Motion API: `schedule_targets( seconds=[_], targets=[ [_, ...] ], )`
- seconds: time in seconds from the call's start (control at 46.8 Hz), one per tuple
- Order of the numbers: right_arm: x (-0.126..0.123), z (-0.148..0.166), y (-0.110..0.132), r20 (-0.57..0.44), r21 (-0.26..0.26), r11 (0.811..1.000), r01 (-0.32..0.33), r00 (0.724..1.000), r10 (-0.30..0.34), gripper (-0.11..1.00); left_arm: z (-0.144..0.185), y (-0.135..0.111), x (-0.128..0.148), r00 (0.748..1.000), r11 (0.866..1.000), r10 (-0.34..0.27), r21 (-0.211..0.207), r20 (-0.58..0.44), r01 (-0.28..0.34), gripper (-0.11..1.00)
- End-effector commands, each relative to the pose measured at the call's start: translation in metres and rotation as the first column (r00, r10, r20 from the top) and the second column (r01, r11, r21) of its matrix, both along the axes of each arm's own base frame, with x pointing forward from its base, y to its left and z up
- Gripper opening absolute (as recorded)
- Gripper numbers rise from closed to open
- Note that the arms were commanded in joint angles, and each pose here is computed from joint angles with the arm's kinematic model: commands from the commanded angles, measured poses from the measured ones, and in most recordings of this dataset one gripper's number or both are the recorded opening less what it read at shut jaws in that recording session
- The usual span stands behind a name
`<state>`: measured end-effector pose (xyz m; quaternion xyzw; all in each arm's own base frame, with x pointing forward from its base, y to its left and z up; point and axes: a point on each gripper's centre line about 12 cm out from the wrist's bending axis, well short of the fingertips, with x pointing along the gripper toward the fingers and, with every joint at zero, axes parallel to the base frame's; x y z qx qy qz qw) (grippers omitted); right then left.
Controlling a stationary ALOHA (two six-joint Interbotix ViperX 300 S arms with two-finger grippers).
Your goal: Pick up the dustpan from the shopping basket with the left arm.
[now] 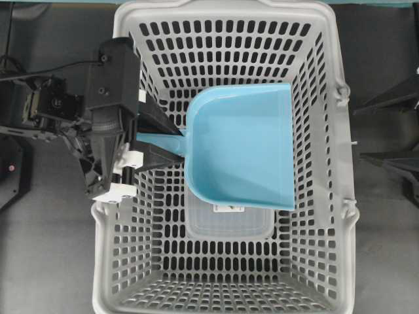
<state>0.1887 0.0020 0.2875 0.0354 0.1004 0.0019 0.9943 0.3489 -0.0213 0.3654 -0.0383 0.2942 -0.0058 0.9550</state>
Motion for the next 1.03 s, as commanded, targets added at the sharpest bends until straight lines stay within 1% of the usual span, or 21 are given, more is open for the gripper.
schedule_targets(
  seconds=[0.0,1.004],
  targets=[
    [0.001,0.004,0.0,0.017,0.005,1.0,0.001,1.0,-0.001,0.79,0.008,0.0,-0.001,1.0,1.0,-0.001,0.002,0.029,0.001,0.29],
    [-0.002,0.005,0.0,0.031,0.006,1.0,-0.001,1.0,0.0,0.79,-0.003,0.0,0.007,1.0,1.0,-0.002,0.003,0.014,0.002,0.29]
  ],
)
